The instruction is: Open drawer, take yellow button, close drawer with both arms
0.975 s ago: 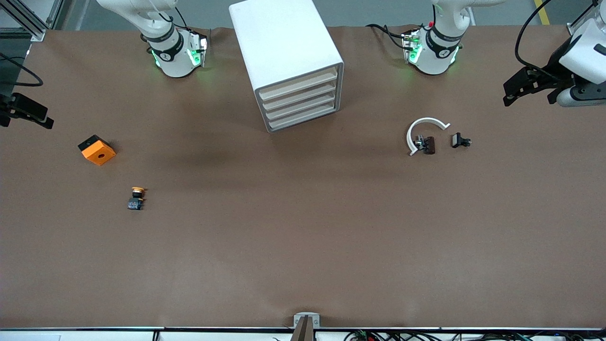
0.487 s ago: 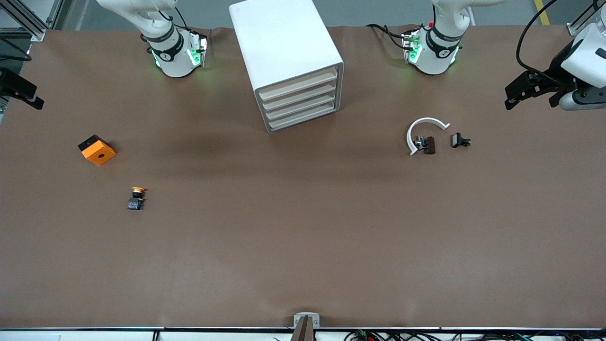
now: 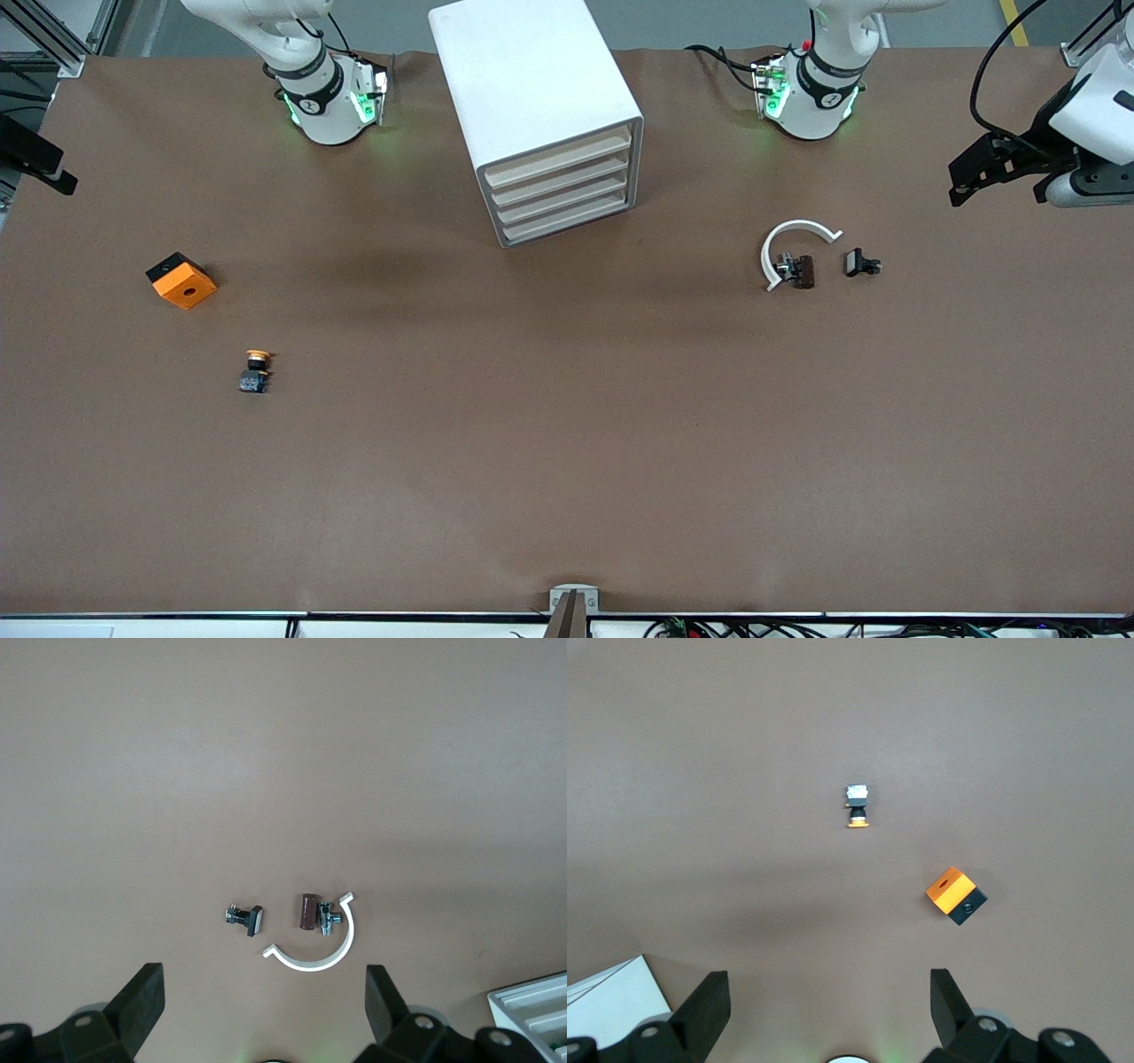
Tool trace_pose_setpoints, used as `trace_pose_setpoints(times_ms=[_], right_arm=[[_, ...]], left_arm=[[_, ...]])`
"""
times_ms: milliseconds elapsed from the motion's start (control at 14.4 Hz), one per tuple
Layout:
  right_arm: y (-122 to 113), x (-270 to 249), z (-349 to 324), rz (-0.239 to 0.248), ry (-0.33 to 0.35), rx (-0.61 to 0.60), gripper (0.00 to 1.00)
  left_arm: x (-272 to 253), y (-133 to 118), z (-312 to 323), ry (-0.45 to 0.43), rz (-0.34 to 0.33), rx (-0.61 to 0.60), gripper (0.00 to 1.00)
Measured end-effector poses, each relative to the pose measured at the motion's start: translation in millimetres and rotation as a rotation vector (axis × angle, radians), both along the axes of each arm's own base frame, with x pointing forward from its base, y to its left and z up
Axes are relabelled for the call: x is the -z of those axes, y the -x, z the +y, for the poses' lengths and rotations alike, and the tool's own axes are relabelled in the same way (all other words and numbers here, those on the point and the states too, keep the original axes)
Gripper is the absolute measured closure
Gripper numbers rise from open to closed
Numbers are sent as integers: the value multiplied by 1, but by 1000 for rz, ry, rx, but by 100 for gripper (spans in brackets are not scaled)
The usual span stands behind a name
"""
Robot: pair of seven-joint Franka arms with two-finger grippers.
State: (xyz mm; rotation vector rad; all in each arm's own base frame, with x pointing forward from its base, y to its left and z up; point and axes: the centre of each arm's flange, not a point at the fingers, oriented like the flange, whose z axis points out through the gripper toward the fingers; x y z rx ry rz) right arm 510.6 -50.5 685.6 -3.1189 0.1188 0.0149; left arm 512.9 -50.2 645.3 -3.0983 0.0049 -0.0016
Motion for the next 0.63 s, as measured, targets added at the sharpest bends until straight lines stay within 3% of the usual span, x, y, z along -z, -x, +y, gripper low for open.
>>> trace_pose_setpoints(times_ms=[627], right_arm=[[13,2,7,8,-19,18,0]], left_arm=[[-3,-7,8,4,-10,3,0]])
